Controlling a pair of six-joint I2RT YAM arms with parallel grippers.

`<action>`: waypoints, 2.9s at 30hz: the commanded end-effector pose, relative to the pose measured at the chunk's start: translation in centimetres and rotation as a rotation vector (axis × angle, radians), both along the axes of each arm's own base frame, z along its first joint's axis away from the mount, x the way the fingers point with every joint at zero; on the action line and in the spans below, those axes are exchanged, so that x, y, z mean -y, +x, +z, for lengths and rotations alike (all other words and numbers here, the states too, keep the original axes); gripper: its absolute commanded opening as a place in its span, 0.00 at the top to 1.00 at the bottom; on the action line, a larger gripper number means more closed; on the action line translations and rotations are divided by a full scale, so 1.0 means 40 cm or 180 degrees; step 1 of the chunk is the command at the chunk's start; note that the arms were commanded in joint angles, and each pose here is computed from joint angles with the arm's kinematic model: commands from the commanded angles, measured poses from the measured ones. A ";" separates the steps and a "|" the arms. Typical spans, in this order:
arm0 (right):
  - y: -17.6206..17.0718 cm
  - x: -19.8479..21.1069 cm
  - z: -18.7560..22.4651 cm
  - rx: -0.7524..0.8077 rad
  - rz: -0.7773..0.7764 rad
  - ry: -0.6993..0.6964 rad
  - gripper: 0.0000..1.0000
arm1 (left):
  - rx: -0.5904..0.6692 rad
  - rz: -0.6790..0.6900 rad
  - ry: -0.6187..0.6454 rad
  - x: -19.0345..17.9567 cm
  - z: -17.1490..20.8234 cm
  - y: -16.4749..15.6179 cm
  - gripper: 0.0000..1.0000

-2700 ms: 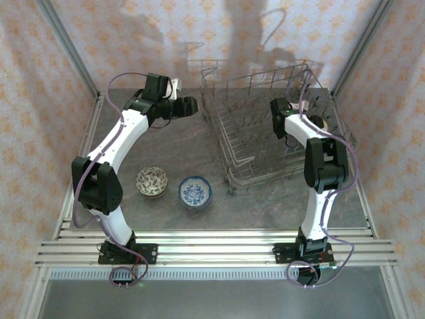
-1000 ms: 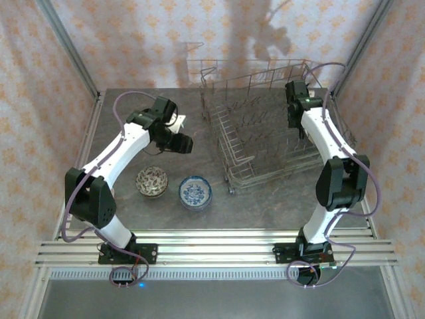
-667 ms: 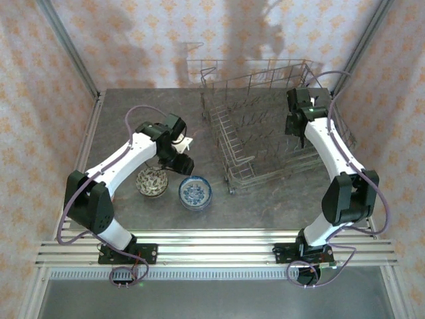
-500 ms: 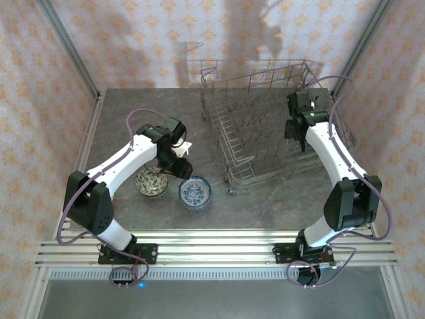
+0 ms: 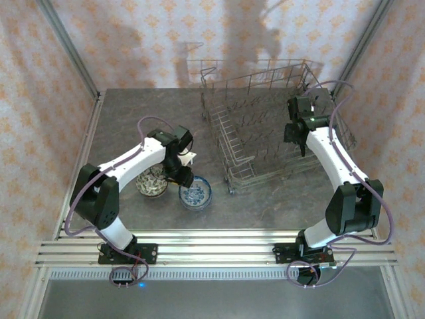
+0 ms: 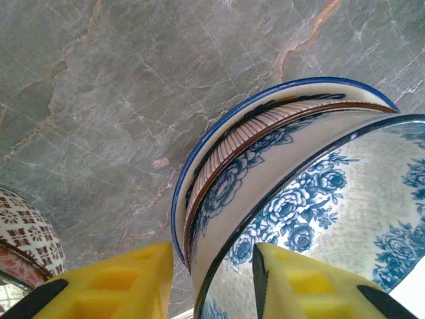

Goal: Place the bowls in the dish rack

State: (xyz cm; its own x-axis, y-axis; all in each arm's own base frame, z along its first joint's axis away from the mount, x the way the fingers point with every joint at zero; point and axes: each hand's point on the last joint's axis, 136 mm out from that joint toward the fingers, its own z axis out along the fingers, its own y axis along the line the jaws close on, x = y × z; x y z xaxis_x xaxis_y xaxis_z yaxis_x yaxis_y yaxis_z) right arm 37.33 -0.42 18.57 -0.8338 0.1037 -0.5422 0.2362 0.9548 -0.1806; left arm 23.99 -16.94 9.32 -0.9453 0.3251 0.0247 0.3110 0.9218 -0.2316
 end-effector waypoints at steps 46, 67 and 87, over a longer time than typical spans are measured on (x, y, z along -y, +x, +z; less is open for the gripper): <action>-0.018 -0.009 0.016 0.0124 0.0053 0.0058 0.35 | 0.0455 0.0521 0.0035 -0.009 0.055 0.075 1.00; -0.053 -0.034 0.055 0.0231 0.0135 0.0303 0.35 | 0.1038 0.0678 0.0004 -0.050 0.166 0.089 1.00; 0.039 -0.136 0.307 0.0735 0.0498 0.0899 0.35 | 0.2337 0.0989 -0.0598 -0.067 0.530 0.415 1.00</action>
State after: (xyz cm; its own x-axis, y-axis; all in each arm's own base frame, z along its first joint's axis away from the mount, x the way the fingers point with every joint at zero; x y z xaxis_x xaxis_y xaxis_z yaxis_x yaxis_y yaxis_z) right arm 38.45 3.97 29.89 -0.7076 0.1413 -0.6924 0.1093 0.9899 0.0904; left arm 38.23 -13.16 27.48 -0.8177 -0.0186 -0.5753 0.1253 0.9698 -0.2094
